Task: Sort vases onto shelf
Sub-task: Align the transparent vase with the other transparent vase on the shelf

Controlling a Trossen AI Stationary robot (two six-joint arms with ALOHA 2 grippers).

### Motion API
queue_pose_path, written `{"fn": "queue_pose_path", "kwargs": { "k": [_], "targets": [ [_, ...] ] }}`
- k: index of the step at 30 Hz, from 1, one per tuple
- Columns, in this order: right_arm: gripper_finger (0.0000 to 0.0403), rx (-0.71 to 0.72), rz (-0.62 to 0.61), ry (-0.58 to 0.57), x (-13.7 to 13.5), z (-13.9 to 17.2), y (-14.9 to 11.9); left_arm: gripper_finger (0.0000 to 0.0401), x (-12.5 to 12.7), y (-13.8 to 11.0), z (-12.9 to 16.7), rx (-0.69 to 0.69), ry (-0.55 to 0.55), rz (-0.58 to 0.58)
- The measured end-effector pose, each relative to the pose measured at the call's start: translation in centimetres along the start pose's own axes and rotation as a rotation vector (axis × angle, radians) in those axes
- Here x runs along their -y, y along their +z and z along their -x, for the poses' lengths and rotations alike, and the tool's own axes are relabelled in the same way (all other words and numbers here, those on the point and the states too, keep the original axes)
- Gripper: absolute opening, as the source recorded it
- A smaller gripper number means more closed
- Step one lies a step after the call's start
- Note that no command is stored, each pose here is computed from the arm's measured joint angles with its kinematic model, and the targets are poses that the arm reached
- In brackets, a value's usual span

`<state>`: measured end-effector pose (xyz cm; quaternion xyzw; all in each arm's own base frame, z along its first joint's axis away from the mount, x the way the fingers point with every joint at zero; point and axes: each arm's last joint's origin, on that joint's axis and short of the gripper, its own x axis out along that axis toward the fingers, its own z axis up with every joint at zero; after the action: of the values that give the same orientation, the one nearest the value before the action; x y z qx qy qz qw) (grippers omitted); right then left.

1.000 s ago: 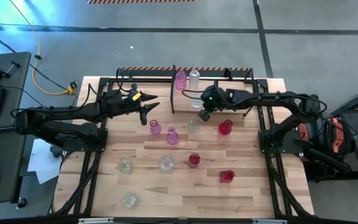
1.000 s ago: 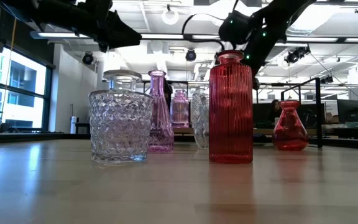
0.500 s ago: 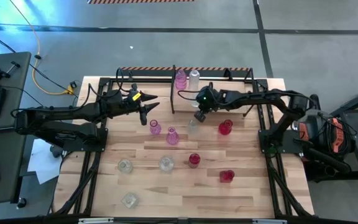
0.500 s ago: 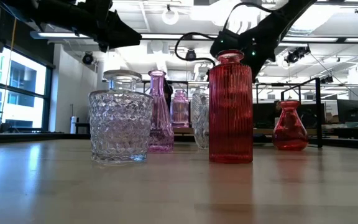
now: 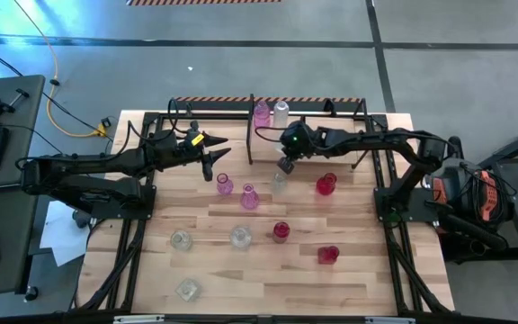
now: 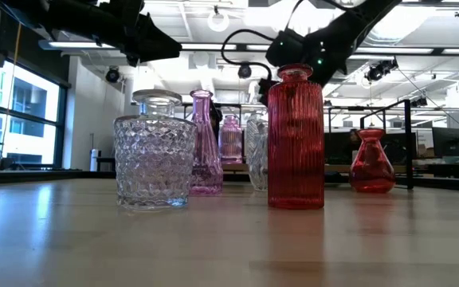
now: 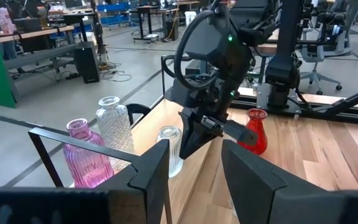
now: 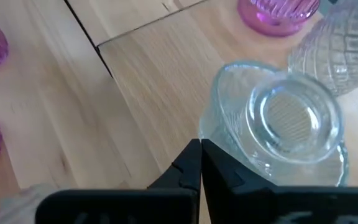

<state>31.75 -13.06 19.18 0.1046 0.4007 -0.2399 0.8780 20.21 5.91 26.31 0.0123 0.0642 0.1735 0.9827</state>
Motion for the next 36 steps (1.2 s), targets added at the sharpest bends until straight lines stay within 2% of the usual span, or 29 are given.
{"fn": "queue_pose_path", "kwargs": {
  "k": [4,8,12,19,36],
  "targets": [
    [0.0,-0.007,-0.014,0.012,-0.2,0.1,0.1,0.014,0.0,0.0,0.0,0.0,0.0,0.002],
    [0.0,-0.086,-0.024,-0.005,-0.5,0.2,-0.8,0.014,0.0,0.0,0.0,-0.001,0.0,0.002],
    [0.0,-0.137,-0.031,-0.101,-0.2,0.3,-1.4,0.014,0.0,0.0,0.0,-0.004,0.0,0.002],
    [0.0,-0.133,-0.052,-0.208,1.2,0.2,-1.3,0.014,0.0,0.0,0.0,-0.003,0.0,0.007],
    [0.0,-0.058,-0.051,-0.175,1.5,0.1,-0.5,0.014,0.0,0.0,0.0,-0.004,0.0,0.007]
  ]
}}
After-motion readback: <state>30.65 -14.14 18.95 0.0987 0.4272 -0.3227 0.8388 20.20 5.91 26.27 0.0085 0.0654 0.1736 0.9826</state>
